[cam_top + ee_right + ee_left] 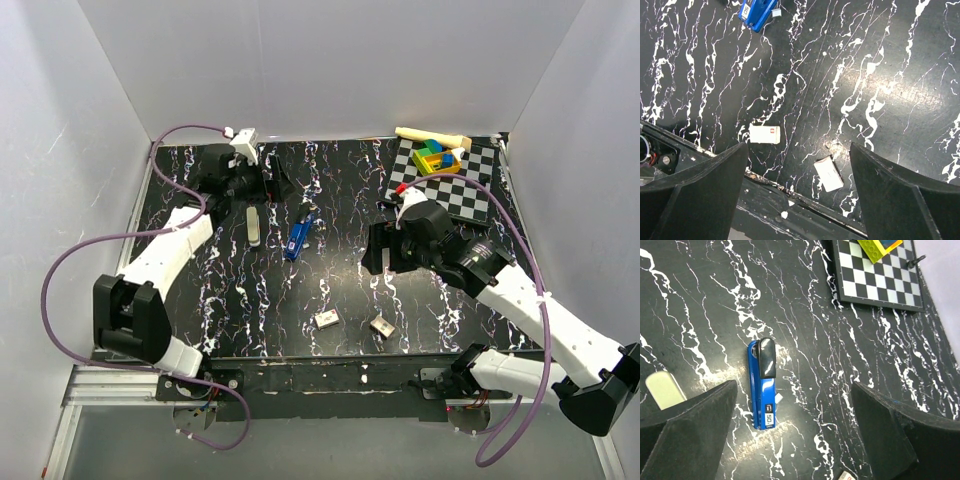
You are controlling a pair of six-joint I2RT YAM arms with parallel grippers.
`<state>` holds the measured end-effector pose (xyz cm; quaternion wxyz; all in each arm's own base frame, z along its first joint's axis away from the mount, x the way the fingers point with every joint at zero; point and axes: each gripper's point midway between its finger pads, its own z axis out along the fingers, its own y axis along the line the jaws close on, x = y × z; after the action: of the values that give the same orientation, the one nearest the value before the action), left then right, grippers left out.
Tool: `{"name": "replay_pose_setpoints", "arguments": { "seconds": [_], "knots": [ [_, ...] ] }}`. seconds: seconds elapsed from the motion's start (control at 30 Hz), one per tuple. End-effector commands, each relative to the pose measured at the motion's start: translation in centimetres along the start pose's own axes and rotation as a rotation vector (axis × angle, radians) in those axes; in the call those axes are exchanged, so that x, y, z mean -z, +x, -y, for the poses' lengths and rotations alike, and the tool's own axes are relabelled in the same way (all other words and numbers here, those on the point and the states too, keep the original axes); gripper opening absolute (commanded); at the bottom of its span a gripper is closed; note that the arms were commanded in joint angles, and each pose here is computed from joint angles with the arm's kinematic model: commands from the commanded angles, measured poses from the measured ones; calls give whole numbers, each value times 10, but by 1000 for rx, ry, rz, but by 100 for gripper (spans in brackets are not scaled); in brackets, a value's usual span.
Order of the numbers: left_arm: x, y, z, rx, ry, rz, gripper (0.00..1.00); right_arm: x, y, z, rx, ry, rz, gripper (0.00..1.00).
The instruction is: Unload the staples from the stapler
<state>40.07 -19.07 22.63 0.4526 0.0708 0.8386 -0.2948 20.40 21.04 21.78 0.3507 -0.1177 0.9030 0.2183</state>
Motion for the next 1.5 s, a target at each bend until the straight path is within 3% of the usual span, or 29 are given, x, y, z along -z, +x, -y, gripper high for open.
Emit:
{"name": "replay_pose_setpoints", "arguments": {
  "seconds": [0.0, 0.3, 0.7, 1.47],
  "knots": [
    [-9, -6, -2, -47, -5, -44, 98, -1, -16, 5, 18, 29, 70, 91],
    [-50, 31, -12, -173, -199, -183, 98, -18, -4, 9, 49, 82, -61, 90],
    [-82, 61, -3, -171, -129, -270, 98, -26, 12, 8, 69, 44, -98, 88],
    [-122, 96, -41, -200, -259, -395, 95, -43, 28, 3, 72, 8, -157, 86]
  ]
}}
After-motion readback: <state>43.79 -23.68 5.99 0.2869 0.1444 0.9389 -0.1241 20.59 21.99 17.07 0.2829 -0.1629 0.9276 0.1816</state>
